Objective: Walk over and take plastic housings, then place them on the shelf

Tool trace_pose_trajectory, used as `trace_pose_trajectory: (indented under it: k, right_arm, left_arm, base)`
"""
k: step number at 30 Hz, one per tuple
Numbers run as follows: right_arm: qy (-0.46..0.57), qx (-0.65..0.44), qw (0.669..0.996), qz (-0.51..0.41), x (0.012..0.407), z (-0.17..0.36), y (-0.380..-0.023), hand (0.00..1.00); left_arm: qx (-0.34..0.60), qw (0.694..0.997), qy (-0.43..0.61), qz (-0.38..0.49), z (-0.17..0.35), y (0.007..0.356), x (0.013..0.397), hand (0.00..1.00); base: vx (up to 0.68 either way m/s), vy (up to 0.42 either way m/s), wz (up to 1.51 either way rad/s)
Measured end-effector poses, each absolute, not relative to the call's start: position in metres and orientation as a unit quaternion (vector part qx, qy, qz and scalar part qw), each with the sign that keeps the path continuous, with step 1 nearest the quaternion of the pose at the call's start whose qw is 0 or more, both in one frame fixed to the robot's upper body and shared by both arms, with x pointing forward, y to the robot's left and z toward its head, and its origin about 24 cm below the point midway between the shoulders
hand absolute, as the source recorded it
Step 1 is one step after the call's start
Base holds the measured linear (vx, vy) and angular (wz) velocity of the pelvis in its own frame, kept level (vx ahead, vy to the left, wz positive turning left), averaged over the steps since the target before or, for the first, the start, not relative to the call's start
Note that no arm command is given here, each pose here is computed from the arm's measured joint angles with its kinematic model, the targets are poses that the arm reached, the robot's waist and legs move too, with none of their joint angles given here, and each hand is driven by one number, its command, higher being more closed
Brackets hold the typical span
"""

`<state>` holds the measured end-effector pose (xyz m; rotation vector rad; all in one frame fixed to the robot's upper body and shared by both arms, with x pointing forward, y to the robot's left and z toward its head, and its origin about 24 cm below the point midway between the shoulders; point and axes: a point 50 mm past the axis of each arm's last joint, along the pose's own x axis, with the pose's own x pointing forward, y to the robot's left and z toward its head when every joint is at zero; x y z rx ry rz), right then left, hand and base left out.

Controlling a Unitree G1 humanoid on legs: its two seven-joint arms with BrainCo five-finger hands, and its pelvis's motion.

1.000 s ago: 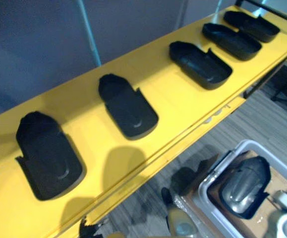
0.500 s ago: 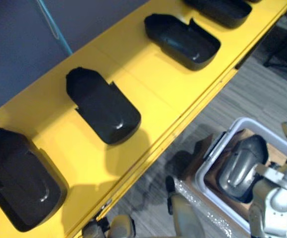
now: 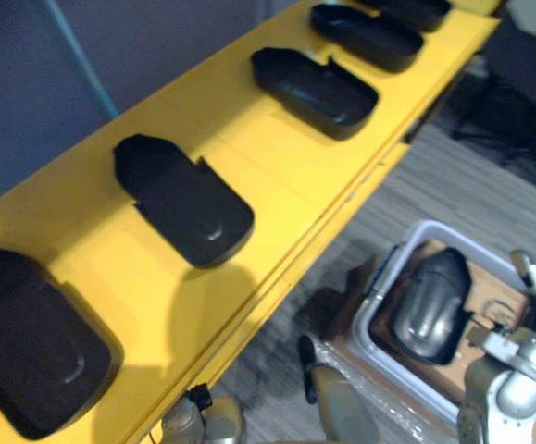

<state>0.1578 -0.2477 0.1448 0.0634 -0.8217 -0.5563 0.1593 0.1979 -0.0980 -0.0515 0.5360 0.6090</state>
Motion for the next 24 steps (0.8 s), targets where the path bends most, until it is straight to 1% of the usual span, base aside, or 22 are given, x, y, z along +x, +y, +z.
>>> trace_pose_trajectory:
  k: [2, 4, 6, 7, 10, 12, 14, 16, 18, 19, 22, 23, 24]
  right_arm:
    - [-0.407, 0.023, 0.877, -0.253, 0.163, 0.147, -0.244, 0.00]
    - [-0.412, 0.018, 0.885, -0.215, 0.187, 0.153, -0.238, 0.00]
    - [-0.408, 0.027, 0.885, -0.222, 0.203, 0.153, -0.239, 0.00]
    - [-0.384, 0.026, 0.894, -0.229, 0.210, 0.147, -0.242, 0.00]
    - [-0.353, 0.028, 0.906, -0.232, 0.222, 0.142, -0.243, 0.00]
    - [-0.340, 0.023, 0.911, -0.232, 0.225, 0.141, -0.245, 0.00]
    - [-0.301, 0.025, 0.922, -0.241, 0.226, 0.128, -0.249, 0.00]
    - [-0.253, 0.015, 0.932, -0.260, 0.220, 0.111, -0.258, 0.00]
    - [-0.229, 0.007, 0.933, -0.278, 0.213, 0.101, -0.266, 0.00]
    - [-0.211, 0.001, 0.931, -0.297, 0.203, 0.093, -0.273, 0.00]
    - [-0.163, 0.004, 0.921, -0.353, 0.167, 0.068, -0.287, 0.00]
    - [-0.142, 0.013, 0.915, -0.378, 0.150, 0.056, -0.291, 0.00]
    - [-0.134, 0.019, 0.912, -0.388, 0.143, 0.052, -0.292, 0.00]
  left_arm:
    - [-0.006, 0.907, 0.284, 0.311, -0.101, 0.213, 0.152, 0.00]
    - [0.020, 0.882, 0.327, 0.339, -0.110, 0.235, 0.135, 0.00]
    - [0.028, 0.871, 0.341, 0.352, -0.113, 0.245, 0.128, 0.00]
    - [0.034, 0.862, 0.362, 0.353, -0.118, 0.249, 0.119, 0.00]
    - [0.049, 0.844, 0.398, 0.355, -0.125, 0.257, 0.095, 0.00]
    - [0.047, 0.838, 0.411, 0.356, -0.128, 0.258, 0.089, 0.00]
    - [0.037, 0.838, 0.420, 0.346, -0.132, 0.252, 0.085, 0.00]
    - [0.017, 0.839, 0.425, 0.339, -0.136, 0.239, 0.083, 0.00]
    - [0.002, 0.839, 0.433, 0.331, -0.139, 0.229, 0.080, 0.00]
    - [-0.006, 0.839, 0.438, 0.322, -0.142, 0.223, 0.076, 0.00]
    - [-0.007, 0.842, 0.431, 0.325, -0.141, 0.221, 0.068, 0.00]
    - [-0.004, 0.847, 0.424, 0.322, -0.140, 0.221, 0.069, 0.00]
    - [-0.002, 0.851, 0.417, 0.319, -0.139, 0.220, 0.072, 0.00]
  base:
    - [-0.09, 0.053, -0.27]
    - [-0.16, 0.075, -1.00]
    - [-0.16, 0.015, -0.71]
    - [-0.04, -0.010, -0.43]
    - [-0.05, -0.027, -0.45]
    - [-0.07, -0.112, -0.21]
    - [-0.05, -0.144, 0.01]
    - [-0.04, -0.117, 0.11]
    - [-0.04, -0.068, -0.13]
    - [-0.02, -0.040, -0.15]
    - [-0.01, -0.012, -0.11]
    - [-0.03, 0.006, -0.14]
    - [-0.04, 0.014, -0.22]
